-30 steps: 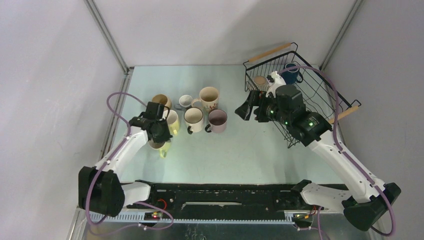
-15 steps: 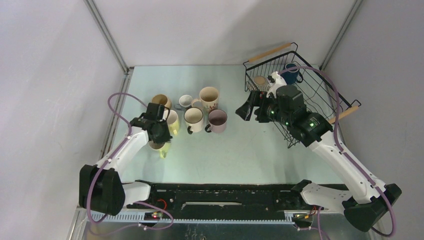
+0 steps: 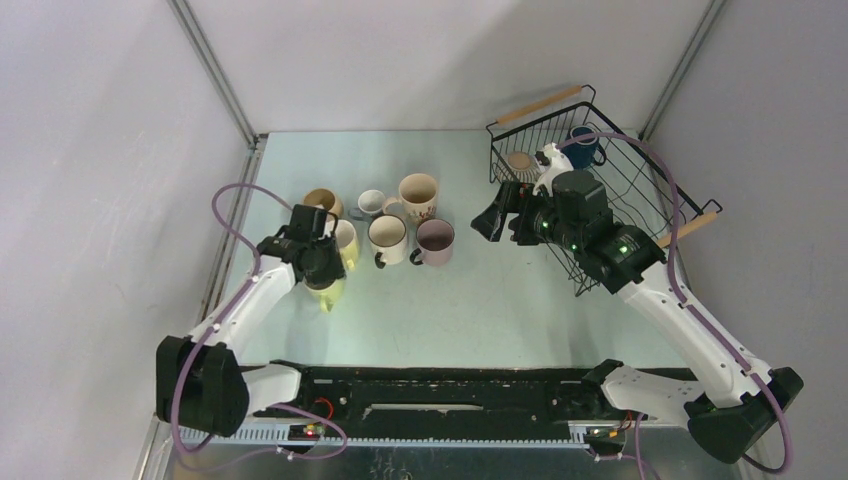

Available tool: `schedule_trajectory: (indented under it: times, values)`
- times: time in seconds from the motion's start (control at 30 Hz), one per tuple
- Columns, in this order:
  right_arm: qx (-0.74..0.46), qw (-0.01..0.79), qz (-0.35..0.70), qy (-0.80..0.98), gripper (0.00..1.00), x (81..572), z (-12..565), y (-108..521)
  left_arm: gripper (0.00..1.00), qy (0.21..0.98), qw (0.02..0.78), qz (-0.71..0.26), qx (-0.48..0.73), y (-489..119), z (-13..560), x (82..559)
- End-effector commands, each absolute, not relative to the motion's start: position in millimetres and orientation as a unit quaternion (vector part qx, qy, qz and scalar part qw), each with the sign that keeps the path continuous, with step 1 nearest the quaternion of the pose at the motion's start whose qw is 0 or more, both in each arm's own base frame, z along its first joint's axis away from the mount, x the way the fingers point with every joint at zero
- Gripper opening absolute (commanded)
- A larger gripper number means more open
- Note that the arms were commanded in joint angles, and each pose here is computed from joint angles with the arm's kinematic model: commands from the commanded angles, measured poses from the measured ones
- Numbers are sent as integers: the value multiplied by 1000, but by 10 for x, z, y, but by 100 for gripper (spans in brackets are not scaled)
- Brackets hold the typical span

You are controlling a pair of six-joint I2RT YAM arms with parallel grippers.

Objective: Unload the cups from the dish rack
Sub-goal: Place the cup at the center of the board, then unload the cup from the dish rack.

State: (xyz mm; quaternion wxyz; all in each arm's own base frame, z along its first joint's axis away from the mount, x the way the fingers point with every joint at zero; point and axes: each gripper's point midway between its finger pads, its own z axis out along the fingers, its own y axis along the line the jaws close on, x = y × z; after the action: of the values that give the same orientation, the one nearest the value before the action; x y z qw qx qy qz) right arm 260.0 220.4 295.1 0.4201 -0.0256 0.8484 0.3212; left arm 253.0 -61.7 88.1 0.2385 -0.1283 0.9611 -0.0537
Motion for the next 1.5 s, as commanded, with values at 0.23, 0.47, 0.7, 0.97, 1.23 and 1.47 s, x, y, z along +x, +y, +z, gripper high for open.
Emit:
schedule_trajectory:
  times: [0.23, 0.47, 0.7, 0.97, 1.23, 1.47]
  values:
    - [-19, 428, 331, 841, 100, 2607, 3026, 2209, 62, 942, 304, -92, -110, -665, 1249, 2556]
    - [-10, 426, 331, 842, 100, 2645, 3013, 2219, 99, 924, 344, -152, -74, -832, 1591, 2475]
    - [11, 432, 321, 842, 100, 2738, 3019, 2150, 100, 889, 398, -225, -28, -1039, 2100, 2372]
    - [41, 445, 288, 847, 100, 3010, 3082, 1930, 100, 830, 456, -319, 43, -1380, 2615, 2300]
    - [101, 462, 238, 848, 100, 3562, 3058, 1517, 100, 797, 471, -363, 109, -1838, 2904, 2286]
    - [153, 466, 198, 849, 100, 4161, 2925, 1050, 100, 797, 459, -357, 162, -2052, 2871, 2299]
